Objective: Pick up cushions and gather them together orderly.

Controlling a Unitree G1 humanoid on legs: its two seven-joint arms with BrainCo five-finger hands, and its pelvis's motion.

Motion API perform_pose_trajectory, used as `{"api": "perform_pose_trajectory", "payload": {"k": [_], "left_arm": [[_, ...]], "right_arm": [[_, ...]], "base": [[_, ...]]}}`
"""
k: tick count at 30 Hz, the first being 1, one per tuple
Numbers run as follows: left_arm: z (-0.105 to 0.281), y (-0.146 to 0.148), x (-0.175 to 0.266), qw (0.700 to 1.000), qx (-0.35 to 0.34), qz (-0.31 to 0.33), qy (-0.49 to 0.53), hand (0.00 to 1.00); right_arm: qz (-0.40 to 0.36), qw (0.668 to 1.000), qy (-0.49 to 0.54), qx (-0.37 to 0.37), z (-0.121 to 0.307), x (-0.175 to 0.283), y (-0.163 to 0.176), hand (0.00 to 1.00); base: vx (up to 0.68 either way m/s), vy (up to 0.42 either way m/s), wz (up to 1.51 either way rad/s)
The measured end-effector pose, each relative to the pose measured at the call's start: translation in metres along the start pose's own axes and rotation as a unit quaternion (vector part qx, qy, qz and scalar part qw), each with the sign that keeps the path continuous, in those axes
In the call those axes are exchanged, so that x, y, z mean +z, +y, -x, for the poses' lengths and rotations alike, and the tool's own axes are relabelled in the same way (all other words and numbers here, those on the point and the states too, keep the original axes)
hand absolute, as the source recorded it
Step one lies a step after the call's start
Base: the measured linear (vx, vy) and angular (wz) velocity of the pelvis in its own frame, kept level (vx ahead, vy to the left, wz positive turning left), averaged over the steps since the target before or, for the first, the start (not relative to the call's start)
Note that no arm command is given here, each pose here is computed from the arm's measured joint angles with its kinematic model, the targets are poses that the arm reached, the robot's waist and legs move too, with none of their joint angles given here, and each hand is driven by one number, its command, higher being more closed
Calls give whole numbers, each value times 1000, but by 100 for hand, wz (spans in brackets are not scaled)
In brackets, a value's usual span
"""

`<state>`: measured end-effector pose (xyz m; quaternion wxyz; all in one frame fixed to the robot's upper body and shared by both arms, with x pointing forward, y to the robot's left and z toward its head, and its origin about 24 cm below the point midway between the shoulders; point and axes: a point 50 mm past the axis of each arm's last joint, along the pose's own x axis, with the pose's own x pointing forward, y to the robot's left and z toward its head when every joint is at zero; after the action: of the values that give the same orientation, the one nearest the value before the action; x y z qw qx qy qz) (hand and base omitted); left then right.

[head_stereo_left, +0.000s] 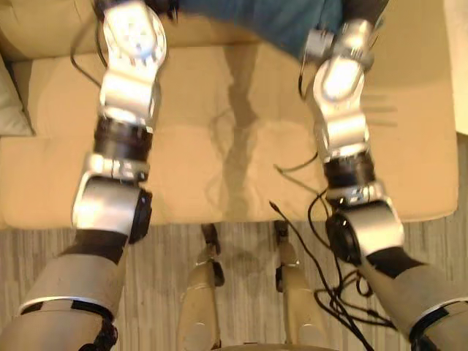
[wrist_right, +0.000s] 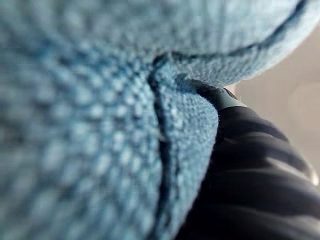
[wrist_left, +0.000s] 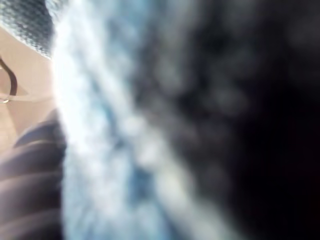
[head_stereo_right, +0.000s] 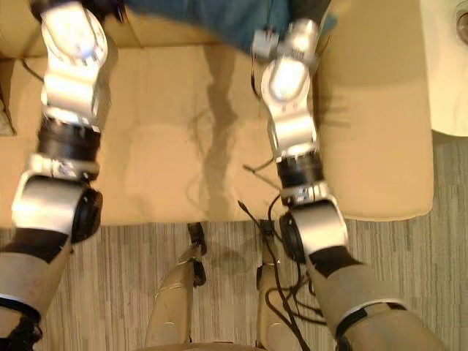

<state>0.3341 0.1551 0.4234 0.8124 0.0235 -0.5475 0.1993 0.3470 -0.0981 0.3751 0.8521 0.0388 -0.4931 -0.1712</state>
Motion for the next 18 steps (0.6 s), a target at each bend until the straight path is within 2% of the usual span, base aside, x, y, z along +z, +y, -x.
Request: {"api": "perform_pose_trajectory", "payload": {"k": [5,12,16,18], "left_arm": [[-25,2,-8,998,29,-15,49,0],[-20,18,-43,988,30,-6,150,0],[9,30,-77,977,27,-5,210,0],[40,40,-105,964,33,-4,265,0]], "right_arm": [[32,999,43,12,-34,-7,0,0],[15,993,103,62,-37,-26,-9,0],[29,985,143,88,-18,-49,-12,0],[43,979,176,95,0,-69,-17,0]], "base": [[-57,-11,25],[-35,40,19],[4,71,4],[22,84,-1]]}}
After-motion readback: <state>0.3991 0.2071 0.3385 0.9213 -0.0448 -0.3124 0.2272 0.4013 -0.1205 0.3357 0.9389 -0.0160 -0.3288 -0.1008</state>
